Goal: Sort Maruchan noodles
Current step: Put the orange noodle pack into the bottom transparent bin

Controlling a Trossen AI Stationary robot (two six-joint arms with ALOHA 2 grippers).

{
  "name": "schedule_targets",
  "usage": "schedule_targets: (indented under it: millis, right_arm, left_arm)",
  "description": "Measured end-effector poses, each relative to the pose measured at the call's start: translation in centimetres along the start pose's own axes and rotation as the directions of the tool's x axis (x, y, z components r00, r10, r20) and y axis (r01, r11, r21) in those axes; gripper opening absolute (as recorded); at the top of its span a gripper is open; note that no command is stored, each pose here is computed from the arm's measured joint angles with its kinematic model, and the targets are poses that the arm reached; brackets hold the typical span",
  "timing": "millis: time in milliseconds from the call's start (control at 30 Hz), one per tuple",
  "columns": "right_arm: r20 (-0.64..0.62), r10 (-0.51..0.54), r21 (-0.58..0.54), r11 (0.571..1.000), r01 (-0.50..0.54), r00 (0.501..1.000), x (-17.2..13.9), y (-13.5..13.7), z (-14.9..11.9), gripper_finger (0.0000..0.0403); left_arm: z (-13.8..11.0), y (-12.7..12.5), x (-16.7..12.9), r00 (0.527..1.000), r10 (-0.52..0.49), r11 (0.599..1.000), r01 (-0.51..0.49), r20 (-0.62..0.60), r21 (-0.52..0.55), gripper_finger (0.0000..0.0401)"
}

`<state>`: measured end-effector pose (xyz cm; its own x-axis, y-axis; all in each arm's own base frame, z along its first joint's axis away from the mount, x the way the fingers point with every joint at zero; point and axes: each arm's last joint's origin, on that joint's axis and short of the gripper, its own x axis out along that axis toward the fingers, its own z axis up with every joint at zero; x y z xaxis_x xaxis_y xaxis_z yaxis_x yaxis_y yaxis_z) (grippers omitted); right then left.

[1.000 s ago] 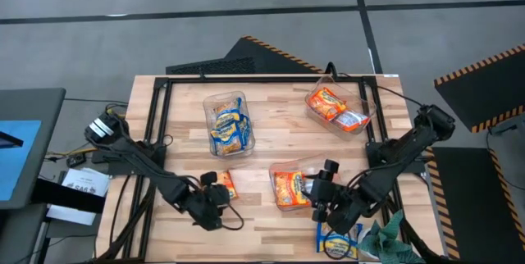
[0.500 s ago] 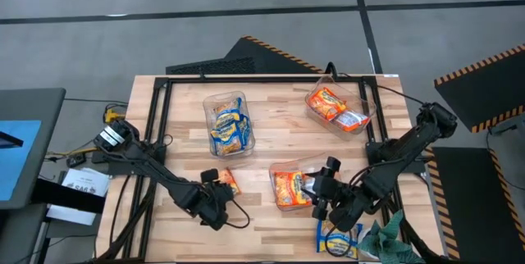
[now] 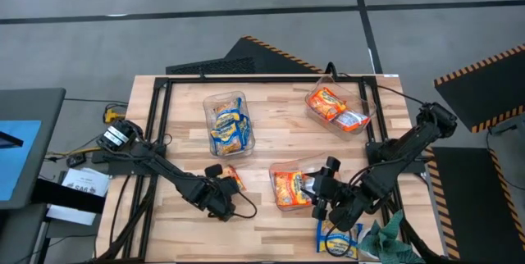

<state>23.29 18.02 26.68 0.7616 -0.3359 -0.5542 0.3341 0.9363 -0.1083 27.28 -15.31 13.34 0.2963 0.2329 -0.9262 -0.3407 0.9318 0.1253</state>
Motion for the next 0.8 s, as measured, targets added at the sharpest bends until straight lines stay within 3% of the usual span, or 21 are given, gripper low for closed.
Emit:
schedule_targets:
  millis: [133, 267, 333, 467, 533, 633, 700, 800]
  right_arm:
    - [0.0, 0.0, -0.004, 1.0, 0.0, 1.0, 0.0, 0.0, 0.0, 0.0244]
    - [0.001, 0.002, -0.002, 1.0, -0.002, 1.0, 0.0, 0.0, 0.0, 0.0244]
    - [0.003, 0.007, -0.003, 1.0, -0.007, 1.0, -0.1, 0.1, 0.0, 0.0244]
    - [0.008, 0.017, -0.004, 1.0, -0.017, 1.0, -0.3, 0.3, -0.1, 0.0244]
    - [0.012, 0.02, 0.001, 1.0, -0.02, 1.0, -0.3, 0.3, 0.0, 0.0244]
    - [0.017, 0.018, -0.004, 1.0, -0.018, 1.0, -0.3, 0.3, 0.0, 0.0244]
    - [0.031, 0.01, -0.011, 1.0, -0.01, 0.999, -0.3, 0.3, 0.1, 0.0244]
    - [0.062, -0.016, -0.01, 1.0, 0.017, 0.998, -0.3, 0.3, 0.3, 0.0244]
  left_arm:
    - [0.6, -0.5, -0.9, 0.999, -0.039, 0.997, 0.039, -0.004, 0.064, 0.0008]
    - [0.7, -2.6, -4.3, 0.989, -0.098, 0.974, 0.072, 0.114, 0.215, 0.0001]
    - [0.7, -3.7, -6.7, 0.962, -0.124, 0.961, 0.057, 0.241, 0.27, 0.0]
    - [-0.3, -5.2, -10.4, 0.856, -0.037, 0.933, -0.155, 0.515, 0.324, 0.0]
    - [-0.9, -5.7, -11.8, 0.759, 0.028, 0.917, -0.278, 0.65, 0.285, 0.0]
    - [-1.4, -6.2, -13.4, 0.614, 0.113, 0.906, -0.387, 0.781, 0.173, 0.0]
    - [-1.3, -6.1, -13.5, 0.579, 0.147, 0.899, -0.416, 0.802, 0.136, 0.0]
    - [-0.5, -5.8, -13.2, 0.577, 0.171, 0.909, -0.404, 0.799, 0.097, 0.0]
